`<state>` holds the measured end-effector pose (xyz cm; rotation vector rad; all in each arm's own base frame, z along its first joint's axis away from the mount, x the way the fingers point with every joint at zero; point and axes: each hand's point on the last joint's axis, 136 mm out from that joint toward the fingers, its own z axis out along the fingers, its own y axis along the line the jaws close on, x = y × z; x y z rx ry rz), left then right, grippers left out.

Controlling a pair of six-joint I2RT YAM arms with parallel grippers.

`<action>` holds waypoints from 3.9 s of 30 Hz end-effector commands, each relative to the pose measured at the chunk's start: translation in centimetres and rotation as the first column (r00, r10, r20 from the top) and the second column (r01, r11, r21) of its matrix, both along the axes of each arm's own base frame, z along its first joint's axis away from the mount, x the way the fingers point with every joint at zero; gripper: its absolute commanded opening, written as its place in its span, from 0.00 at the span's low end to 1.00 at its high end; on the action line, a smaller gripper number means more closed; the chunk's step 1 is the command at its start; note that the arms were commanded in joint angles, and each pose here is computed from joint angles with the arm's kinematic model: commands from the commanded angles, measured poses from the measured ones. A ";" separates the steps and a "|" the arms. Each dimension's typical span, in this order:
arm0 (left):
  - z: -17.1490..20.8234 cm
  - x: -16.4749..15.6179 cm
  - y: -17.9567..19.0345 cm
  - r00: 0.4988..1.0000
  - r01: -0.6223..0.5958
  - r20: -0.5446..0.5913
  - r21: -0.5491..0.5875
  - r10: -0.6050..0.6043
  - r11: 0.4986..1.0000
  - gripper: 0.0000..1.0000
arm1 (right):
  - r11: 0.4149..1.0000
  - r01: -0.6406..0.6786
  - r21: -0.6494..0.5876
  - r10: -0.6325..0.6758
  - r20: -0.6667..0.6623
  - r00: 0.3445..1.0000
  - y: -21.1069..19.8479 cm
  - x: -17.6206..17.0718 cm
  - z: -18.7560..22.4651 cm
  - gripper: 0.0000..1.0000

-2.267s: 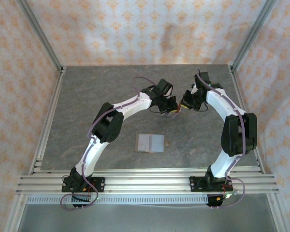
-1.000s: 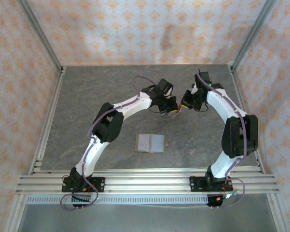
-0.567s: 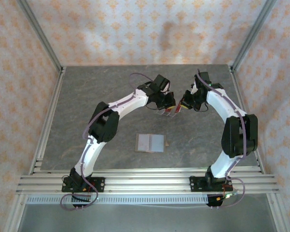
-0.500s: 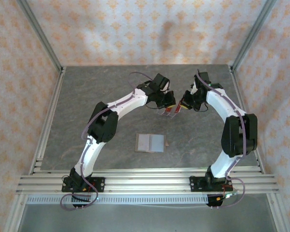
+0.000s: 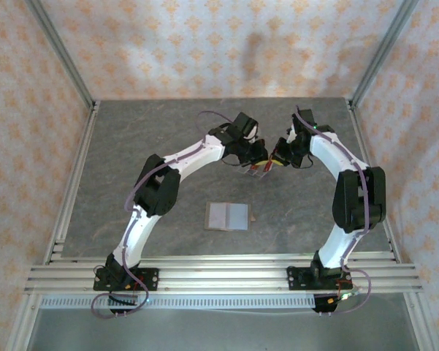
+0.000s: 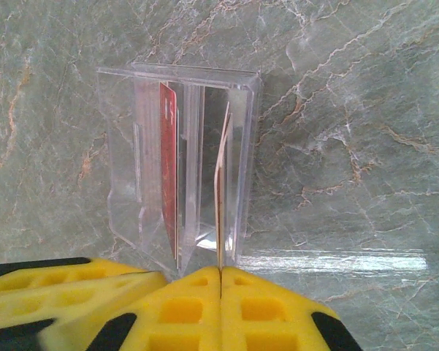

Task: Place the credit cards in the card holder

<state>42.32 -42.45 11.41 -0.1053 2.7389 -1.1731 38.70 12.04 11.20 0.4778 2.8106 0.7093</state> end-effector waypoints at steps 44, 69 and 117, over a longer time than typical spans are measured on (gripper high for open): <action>-7.5 -1.3 -0.9 0.995 -0.013 -0.095 0.031 0.016 0.999 0.02 | 1.000 -0.001 -0.008 0.001 0.047 0.999 -0.4 -0.3 3.4 0.04; -7.0 -0.5 -0.2 0.996 -0.025 -0.086 0.034 0.028 0.999 0.02 | 1.000 -0.005 -0.025 0.007 0.079 0.997 -0.5 -1.2 5.0 0.00; 4.1 1.4 3.4 0.999 -0.001 0.054 -0.083 0.005 0.997 0.04 | 0.996 -0.085 -0.001 0.084 0.155 0.984 1.7 -2.6 7.9 0.00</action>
